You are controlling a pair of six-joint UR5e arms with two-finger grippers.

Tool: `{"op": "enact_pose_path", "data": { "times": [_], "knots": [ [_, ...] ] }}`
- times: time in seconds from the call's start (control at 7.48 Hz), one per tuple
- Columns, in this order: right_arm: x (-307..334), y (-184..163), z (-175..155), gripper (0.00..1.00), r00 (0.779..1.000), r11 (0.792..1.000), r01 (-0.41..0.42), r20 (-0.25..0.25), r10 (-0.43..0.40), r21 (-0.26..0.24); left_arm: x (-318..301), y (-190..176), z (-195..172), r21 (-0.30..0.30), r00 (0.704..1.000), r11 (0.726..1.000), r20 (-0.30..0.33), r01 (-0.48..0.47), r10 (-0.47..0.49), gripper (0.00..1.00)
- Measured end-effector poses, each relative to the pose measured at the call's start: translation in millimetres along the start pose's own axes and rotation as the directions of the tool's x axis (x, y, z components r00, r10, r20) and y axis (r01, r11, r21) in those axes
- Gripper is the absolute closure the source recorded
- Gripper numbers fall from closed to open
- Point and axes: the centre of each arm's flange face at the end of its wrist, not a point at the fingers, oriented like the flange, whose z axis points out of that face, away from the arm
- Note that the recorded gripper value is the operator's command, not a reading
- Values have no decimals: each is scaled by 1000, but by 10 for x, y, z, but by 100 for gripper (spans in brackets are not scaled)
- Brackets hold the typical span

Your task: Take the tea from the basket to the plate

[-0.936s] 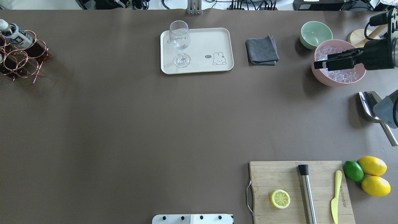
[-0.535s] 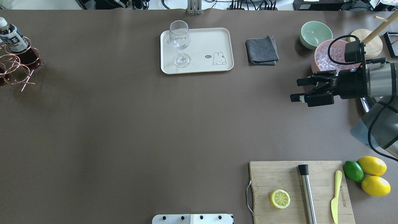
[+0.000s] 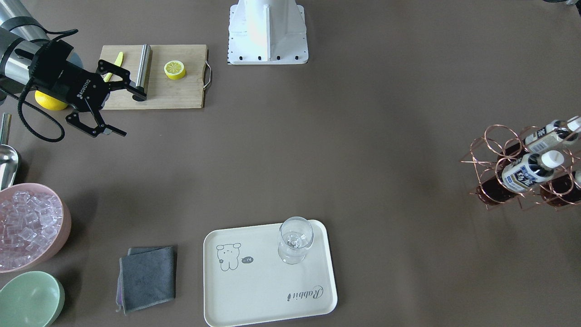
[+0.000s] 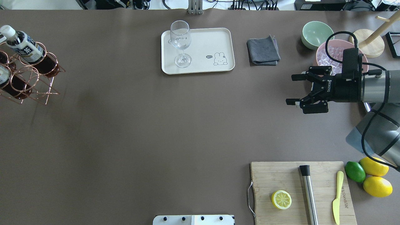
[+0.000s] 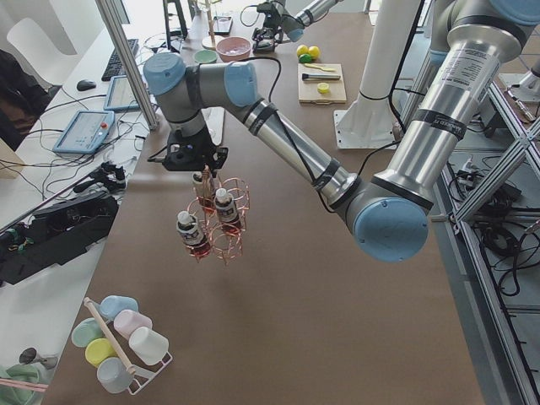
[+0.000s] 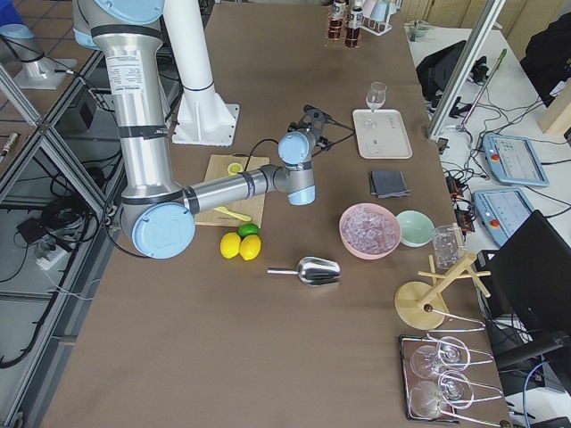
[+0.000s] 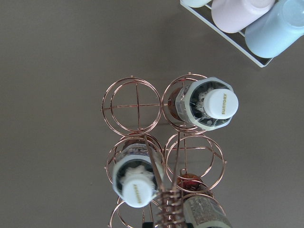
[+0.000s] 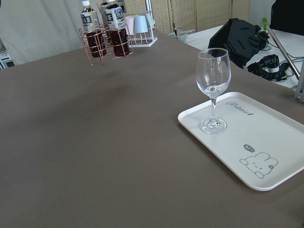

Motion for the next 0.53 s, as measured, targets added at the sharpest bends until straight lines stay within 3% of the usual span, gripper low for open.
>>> {"op": "enact_pose_path", "data": {
  "times": [0.27, 0.53],
  "knots": [
    [-42, 19, 133, 0, 994, 994, 102, -52, -101, 32, -495, 921, 131, -11, 1000, 1000, -1, 24, -24, 100],
    [-99, 133, 227, 0, 989, 987, 142, -62, -137, 81, -954, 1818, 245, -40, 999, 998, 6, 40, -40, 100]
  ]
}}
